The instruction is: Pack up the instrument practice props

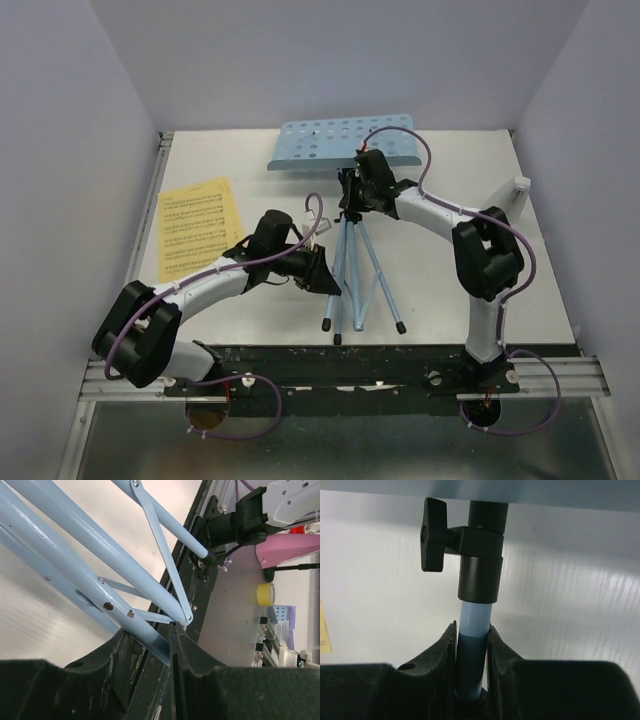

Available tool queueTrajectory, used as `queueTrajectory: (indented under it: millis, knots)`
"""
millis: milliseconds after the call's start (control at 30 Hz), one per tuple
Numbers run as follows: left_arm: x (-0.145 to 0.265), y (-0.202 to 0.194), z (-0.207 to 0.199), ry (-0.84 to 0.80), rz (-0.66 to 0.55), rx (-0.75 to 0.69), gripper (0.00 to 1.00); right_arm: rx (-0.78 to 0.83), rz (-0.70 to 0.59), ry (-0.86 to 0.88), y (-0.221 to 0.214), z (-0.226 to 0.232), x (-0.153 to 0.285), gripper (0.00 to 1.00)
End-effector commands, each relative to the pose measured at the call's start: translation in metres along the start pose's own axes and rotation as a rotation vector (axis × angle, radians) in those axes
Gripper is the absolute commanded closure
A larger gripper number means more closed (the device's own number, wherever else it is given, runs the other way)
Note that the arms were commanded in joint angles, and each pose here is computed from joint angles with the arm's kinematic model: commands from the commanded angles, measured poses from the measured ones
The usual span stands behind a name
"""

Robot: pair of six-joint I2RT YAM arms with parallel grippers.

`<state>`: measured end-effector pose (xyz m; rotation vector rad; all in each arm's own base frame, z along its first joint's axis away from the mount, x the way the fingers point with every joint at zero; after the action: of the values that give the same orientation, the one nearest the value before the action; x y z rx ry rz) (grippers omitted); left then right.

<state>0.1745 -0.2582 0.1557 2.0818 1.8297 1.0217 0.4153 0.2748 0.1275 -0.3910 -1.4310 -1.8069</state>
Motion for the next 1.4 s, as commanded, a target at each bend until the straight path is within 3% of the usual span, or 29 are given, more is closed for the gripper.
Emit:
queueTrajectory:
  millis: [0, 200, 233, 300, 333, 400, 433, 600, 767, 833, 900, 933, 1133, 1367]
  knots:
    - [-0.004, 0.046, 0.008, 0.021, -0.168, -0.426, 1.0, 0.099, -0.006, 0.17, -0.014, 0.019, -0.018, 1.0]
    - [-0.01, 0.041, 0.033, 0.103, -0.147, -0.389, 1.0, 0.137, 0.01, 0.151, -0.019, 0.01, -0.035, 0.98]
    - [-0.011, 0.04, 0.036, 0.113, -0.139, -0.393, 1.0, 0.147, 0.013, 0.146, -0.02, 0.009, -0.036, 0.85]
    - [-0.012, 0.038, 0.044, 0.126, -0.118, -0.378, 1.0, 0.165, 0.009, 0.146, -0.018, 0.008, -0.033, 0.46]
    - [-0.014, 0.038, 0.047, 0.13, -0.109, -0.371, 1.0, 0.18, 0.015, 0.16, -0.017, 0.009, -0.029, 0.31]
    - [-0.017, 0.034, 0.054, 0.132, -0.093, -0.369, 1.0, 0.206, 0.043, 0.194, -0.016, 0.01, -0.019, 0.05]
    - [-0.018, 0.034, 0.057, 0.136, -0.094, -0.368, 1.0, 0.21, 0.066, 0.215, -0.016, 0.011, -0.013, 0.0]
    - [-0.023, 0.041, 0.063, 0.152, -0.1, -0.39, 1.0, 0.195, 0.182, 0.25, -0.022, 0.008, 0.03, 0.0]
    - [-0.027, 0.065, 0.058, 0.143, -0.095, -0.439, 0.51, 0.169, 0.227, 0.186, -0.038, -0.005, 0.066, 0.0]
    - [-0.027, 0.075, 0.057, 0.164, -0.084, -0.452, 0.38, 0.154, 0.233, 0.158, -0.045, -0.01, 0.072, 0.0]
    - [-0.025, 0.083, 0.057, 0.198, -0.068, -0.456, 0.09, 0.133, 0.246, 0.156, -0.052, -0.012, 0.074, 0.0]
    - [-0.022, 0.083, 0.057, 0.216, -0.05, -0.447, 0.01, 0.125, 0.249, 0.161, -0.054, -0.012, 0.075, 0.0]
    - [0.004, 0.09, 0.061, 0.323, -0.061, -0.467, 0.01, 0.146, 0.254, 0.101, -0.054, -0.02, 0.06, 0.0]
    - [0.057, 0.096, 0.068, 0.447, -0.167, -0.328, 0.01, 0.206, 0.34, 0.087, -0.081, -0.025, 0.041, 0.0]
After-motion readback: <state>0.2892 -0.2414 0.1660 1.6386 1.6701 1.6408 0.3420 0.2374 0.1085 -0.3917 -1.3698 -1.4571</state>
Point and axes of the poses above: each gripper's point midway between its finger pads, its own x axis back along the fingers, its own z axis along the line the jaws close on, y = z × x, the point moved 4 cm from there along x, back along the fingers
